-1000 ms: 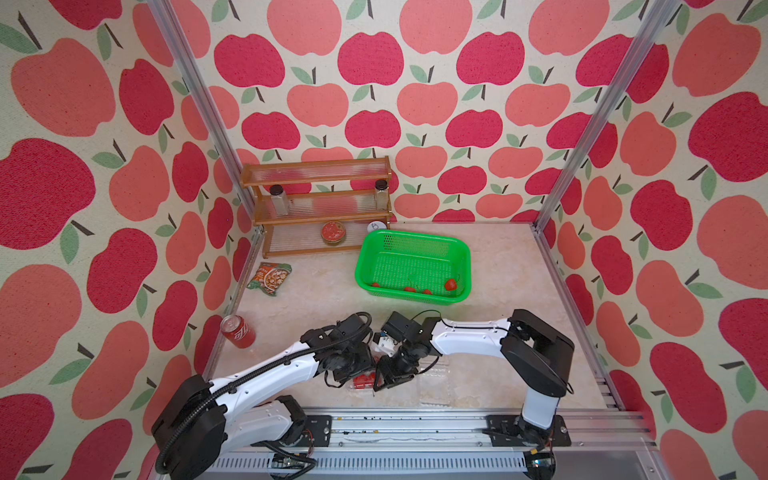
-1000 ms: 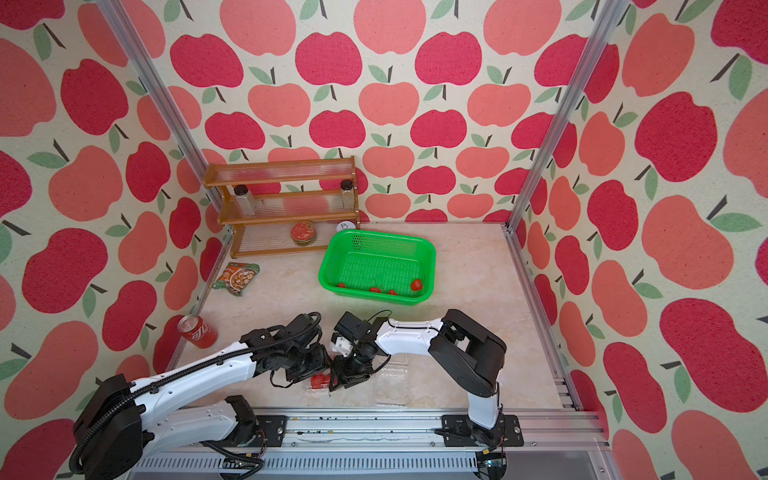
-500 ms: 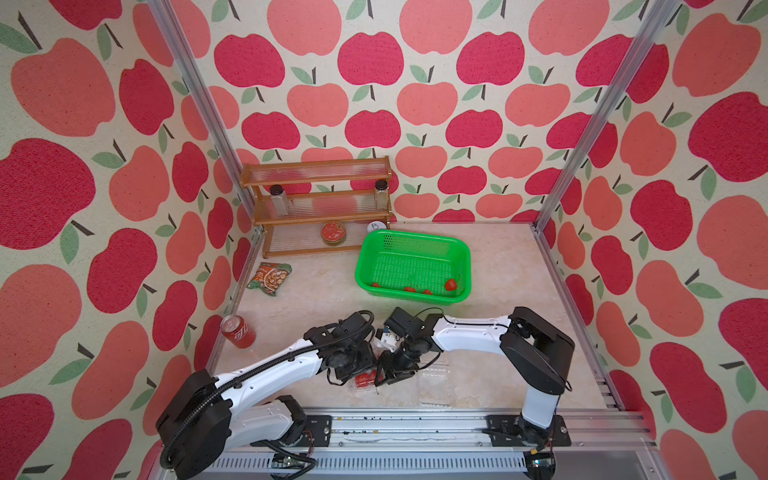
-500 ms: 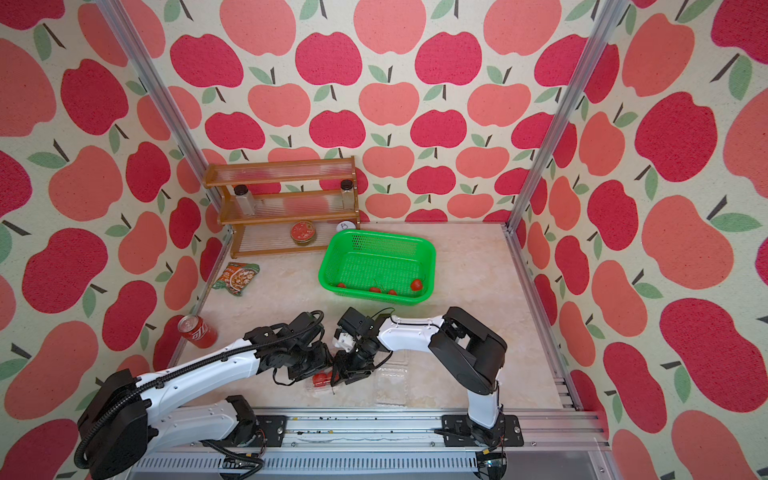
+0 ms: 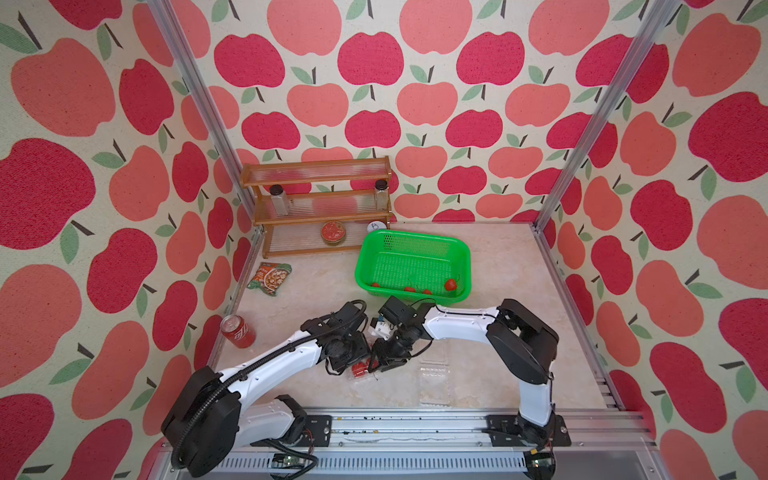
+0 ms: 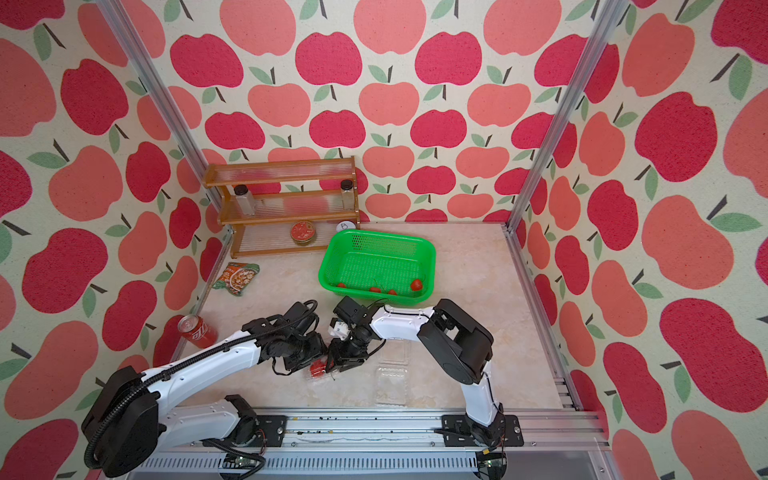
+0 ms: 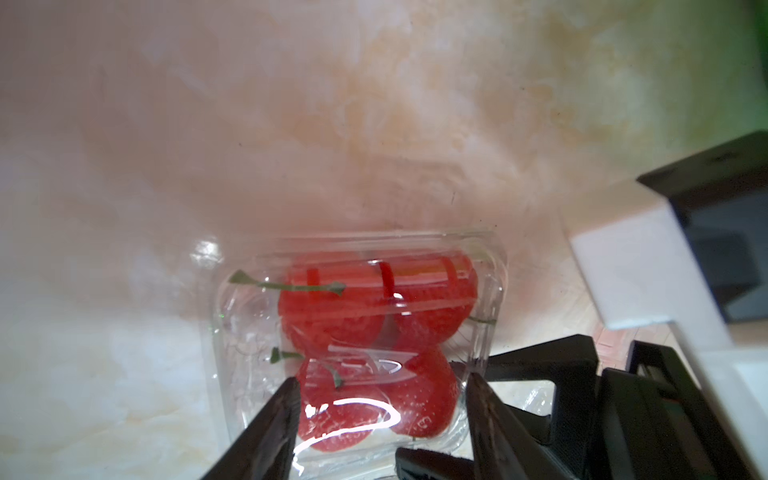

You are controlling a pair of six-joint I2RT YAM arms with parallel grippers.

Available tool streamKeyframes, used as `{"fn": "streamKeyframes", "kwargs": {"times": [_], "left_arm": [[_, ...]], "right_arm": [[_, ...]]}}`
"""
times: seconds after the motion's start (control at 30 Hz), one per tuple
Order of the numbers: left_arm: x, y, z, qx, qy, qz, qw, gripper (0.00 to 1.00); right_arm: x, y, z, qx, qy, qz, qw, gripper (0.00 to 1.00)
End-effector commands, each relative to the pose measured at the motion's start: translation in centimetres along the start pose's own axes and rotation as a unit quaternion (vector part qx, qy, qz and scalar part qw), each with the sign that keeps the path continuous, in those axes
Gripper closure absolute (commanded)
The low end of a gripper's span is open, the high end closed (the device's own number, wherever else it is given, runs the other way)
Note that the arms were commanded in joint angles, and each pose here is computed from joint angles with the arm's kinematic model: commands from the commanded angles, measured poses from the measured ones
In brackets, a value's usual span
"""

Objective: Pack strawberries into containers
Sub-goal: Close the packing box at the center of the board.

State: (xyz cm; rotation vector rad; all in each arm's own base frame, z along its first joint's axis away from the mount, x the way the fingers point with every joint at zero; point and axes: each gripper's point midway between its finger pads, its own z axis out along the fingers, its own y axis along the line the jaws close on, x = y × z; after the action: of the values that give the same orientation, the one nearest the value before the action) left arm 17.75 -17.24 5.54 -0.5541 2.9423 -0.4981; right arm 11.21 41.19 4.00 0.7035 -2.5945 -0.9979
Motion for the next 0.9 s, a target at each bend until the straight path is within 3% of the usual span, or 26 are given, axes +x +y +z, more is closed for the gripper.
{"fn": "streamKeyframes", "kwargs": {"times": [0.0, 0.37, 0.87], "left_arm": [[0.4, 1.1, 0.6, -0.034, 0.017, 0.017, 0.999, 0.38], [0.9, 0.1, 1.1, -0.05, 0.035, 0.042, 0.997, 0.38], [0.8, 0.1, 0.5, -0.046, 0.027, 0.039, 0.998, 0.38]], "right_arm": [[-2.5, 0.5, -0.1, -0.004, -0.031, -0.028, 0.999, 0.51], [-1.7, -1.1, -2.0, -0.005, -0.05, -0.01, 0.999, 0.49], [-0.7, -3.4, -0.7, -0.032, -0.038, 0.051, 0.997, 0.52]]}}
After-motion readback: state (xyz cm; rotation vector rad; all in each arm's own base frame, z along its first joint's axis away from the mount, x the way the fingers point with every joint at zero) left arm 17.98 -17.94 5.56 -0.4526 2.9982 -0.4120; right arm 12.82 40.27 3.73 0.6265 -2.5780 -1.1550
